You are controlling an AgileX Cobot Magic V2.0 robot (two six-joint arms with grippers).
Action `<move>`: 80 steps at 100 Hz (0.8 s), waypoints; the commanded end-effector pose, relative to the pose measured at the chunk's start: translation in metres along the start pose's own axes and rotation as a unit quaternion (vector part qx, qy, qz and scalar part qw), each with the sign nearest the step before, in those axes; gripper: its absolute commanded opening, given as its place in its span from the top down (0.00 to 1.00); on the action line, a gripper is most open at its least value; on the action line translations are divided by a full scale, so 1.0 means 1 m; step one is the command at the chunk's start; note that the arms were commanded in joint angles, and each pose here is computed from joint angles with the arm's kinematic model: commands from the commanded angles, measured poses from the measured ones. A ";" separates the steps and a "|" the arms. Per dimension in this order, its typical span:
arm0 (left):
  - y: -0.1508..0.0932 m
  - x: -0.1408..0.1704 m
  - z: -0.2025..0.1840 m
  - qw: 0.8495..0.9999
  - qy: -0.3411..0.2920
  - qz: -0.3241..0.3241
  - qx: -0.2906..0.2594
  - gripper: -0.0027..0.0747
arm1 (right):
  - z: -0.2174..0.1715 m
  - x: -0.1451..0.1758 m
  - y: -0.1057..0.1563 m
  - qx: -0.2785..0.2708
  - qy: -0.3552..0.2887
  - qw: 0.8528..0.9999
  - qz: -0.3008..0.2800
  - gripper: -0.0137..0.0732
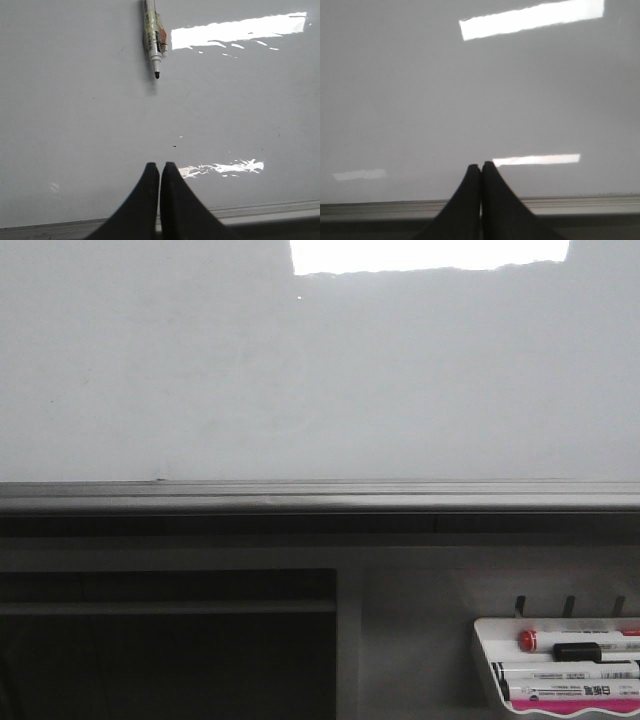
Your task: Write number 2 on whiteboard
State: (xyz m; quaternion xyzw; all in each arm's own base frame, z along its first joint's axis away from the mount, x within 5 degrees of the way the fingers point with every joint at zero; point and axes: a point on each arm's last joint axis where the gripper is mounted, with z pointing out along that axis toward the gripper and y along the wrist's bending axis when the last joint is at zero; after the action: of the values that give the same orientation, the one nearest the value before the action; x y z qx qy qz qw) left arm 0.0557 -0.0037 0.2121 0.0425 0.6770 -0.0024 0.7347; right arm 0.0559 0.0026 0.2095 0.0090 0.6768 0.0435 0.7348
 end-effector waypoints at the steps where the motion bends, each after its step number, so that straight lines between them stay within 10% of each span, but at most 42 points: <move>1: 0.001 -0.005 -0.002 0.999 -0.049 -0.004 -0.006 0.99 | -0.001 -0.002 -0.001 0.005 -0.045 0.999 -0.008 0.92; 45: 0.004 -0.073 -0.013 0.994 -0.098 -0.043 0.000 0.99 | -0.012 -0.069 0.006 -0.009 -0.047 0.999 -0.013 0.92; 80: 0.005 -0.149 0.004 0.999 0.005 -0.036 0.022 0.99 | 0.006 -0.132 0.011 -0.005 0.085 0.995 -0.051 0.92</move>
State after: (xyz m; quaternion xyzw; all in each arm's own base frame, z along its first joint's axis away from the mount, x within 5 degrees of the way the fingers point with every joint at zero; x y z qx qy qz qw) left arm 0.0413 -0.0066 0.3364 0.0352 0.6806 -0.0415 0.7307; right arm 0.0431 0.0050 0.3212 -0.0249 0.7304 0.0305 0.6818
